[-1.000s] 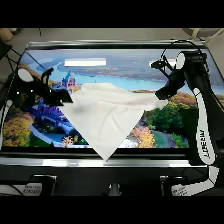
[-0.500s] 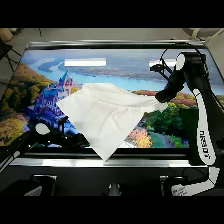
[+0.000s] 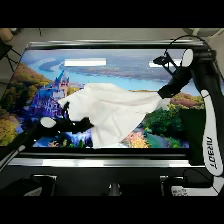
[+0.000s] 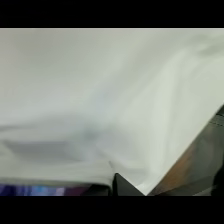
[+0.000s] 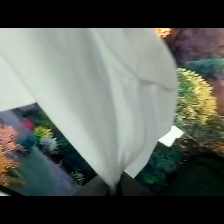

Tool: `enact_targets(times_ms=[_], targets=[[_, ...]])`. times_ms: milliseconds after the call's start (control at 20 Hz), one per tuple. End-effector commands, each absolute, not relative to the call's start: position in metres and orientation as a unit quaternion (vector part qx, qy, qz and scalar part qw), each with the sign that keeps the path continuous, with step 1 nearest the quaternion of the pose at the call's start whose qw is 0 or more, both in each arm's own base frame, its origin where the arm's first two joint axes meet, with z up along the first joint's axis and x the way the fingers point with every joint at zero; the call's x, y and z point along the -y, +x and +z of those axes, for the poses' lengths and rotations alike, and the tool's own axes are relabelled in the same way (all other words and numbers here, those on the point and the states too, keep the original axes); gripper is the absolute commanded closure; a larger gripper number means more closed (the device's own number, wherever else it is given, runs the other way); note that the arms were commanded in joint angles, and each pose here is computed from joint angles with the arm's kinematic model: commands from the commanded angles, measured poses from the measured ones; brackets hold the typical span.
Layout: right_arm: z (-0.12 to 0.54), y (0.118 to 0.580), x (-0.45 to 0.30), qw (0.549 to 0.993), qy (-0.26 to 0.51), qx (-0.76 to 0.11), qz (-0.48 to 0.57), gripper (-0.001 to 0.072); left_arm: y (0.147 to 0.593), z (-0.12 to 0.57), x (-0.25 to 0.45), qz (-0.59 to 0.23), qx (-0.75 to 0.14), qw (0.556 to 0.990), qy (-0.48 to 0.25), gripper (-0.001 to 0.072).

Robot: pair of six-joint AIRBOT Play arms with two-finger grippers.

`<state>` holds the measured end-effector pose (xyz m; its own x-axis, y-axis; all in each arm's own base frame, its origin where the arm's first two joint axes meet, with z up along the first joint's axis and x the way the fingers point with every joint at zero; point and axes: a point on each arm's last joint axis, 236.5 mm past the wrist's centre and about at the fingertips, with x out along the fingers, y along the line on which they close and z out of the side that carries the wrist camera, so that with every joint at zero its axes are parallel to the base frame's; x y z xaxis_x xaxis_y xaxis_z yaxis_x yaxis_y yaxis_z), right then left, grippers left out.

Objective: Fold the shirts.

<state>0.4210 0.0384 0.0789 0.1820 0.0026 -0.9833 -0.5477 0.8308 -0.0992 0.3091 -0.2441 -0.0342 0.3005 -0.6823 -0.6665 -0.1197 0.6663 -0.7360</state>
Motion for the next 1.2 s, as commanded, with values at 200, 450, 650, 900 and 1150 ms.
enact_targets(times_ms=[200,450,650,900,1150], targets=[[0.406,0.377,0.048,0.928,-0.287,-0.224,-0.078,0.0685,0.338,0.387,0.119,-0.263,-0.065,0.955,-0.120,0.0686],[0.541,0.200,0.062,0.970,-0.204,0.008,-0.131,0.0686,0.217,0.518,0.050,-0.117,0.116,0.979,-0.121,0.0686],[0.513,0.180,0.068,0.969,-0.207,-0.049,-0.127,0.0686,0.216,0.488,0.056,-0.117,0.052,0.983,-0.133,0.0686],[0.459,0.235,0.064,0.950,-0.241,-0.172,-0.102,0.0686,0.246,0.429,0.052,-0.119,-0.040,0.980,-0.155,0.0686],[0.300,0.352,0.042,0.866,-0.256,-0.429,-0.027,0.0686,0.318,0.270,0.028,-0.094,-0.231,0.937,-0.244,0.0686]])
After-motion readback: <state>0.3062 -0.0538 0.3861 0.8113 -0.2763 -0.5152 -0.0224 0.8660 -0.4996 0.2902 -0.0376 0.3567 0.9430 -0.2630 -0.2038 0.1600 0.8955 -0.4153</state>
